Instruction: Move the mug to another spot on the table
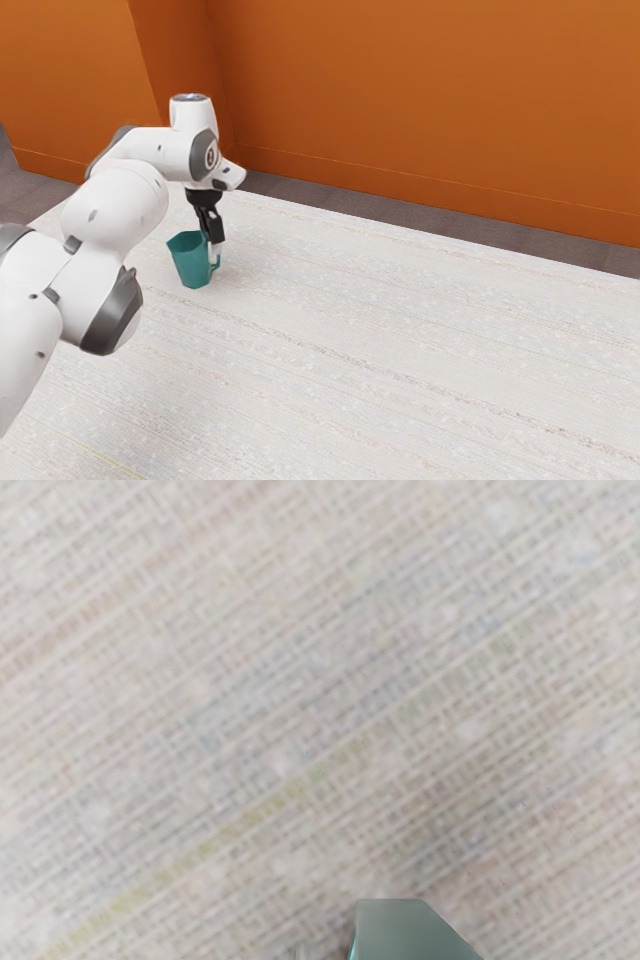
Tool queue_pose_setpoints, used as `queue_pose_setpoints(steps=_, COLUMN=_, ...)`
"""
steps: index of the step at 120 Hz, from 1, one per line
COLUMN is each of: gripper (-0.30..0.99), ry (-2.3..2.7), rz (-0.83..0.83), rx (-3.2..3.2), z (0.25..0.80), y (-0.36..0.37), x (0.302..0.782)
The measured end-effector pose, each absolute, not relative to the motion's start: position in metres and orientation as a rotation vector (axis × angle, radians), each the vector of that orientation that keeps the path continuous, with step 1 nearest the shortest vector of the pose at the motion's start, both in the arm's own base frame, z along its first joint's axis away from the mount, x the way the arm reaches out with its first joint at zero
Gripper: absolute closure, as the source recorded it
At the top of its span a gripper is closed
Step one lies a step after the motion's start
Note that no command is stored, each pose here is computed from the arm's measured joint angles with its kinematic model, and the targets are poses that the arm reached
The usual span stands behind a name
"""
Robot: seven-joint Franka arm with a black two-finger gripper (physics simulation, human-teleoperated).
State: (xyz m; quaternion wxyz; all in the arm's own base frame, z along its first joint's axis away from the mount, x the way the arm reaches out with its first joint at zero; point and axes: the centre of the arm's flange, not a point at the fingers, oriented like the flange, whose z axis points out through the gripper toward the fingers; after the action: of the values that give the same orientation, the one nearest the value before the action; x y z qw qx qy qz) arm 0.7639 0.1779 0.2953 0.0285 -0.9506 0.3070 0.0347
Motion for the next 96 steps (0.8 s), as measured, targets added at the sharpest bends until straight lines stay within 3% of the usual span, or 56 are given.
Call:
queue_pose_setpoints(steps=38, gripper=0.01, ry=0.918, rz=0.082, rx=-2.954, z=0.279, y=0.186, x=0.761)
queue_pose_setpoints(steps=60, gripper=0.43, ry=0.904, rz=0.053, rx=-2.962, z=0.280, y=0.188, x=0.762)
queue_pose_setpoints(steps=96, gripper=0.60, ry=0.904, rz=0.023, rx=-2.947, z=0.289, y=0.187, x=0.765)
